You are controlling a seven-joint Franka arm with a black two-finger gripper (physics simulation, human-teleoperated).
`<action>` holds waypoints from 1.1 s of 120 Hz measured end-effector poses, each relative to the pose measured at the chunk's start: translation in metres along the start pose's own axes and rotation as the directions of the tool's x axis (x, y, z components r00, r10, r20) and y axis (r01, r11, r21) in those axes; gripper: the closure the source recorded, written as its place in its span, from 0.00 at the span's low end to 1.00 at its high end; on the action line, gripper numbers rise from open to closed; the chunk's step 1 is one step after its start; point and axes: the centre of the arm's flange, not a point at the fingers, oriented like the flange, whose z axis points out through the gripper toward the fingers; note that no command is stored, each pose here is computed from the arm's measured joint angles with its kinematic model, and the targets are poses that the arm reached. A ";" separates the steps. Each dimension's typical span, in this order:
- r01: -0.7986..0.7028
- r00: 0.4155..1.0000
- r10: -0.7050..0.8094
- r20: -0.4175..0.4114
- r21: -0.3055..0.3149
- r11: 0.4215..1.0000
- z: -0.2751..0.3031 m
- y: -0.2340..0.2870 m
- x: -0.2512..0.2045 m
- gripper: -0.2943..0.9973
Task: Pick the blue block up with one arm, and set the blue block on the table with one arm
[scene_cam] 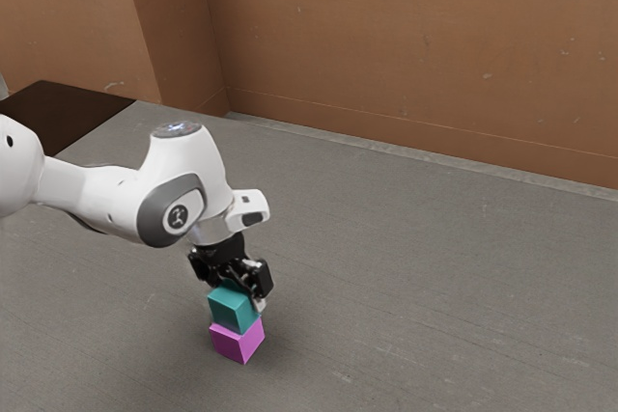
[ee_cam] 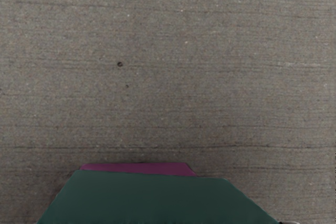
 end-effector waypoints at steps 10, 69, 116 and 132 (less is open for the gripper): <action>-0.003 1.000 0.003 -0.002 0.003 1.000 0.000 0.001 0.000 0.46; 0.181 0.983 -0.179 -0.044 0.033 0.983 -0.026 -0.129 0.070 0.50; 0.231 0.973 -0.232 0.015 0.047 0.972 -0.001 -0.197 0.068 0.35; 0.221 0.975 -0.221 0.004 0.053 0.974 -0.008 -0.196 0.069 0.29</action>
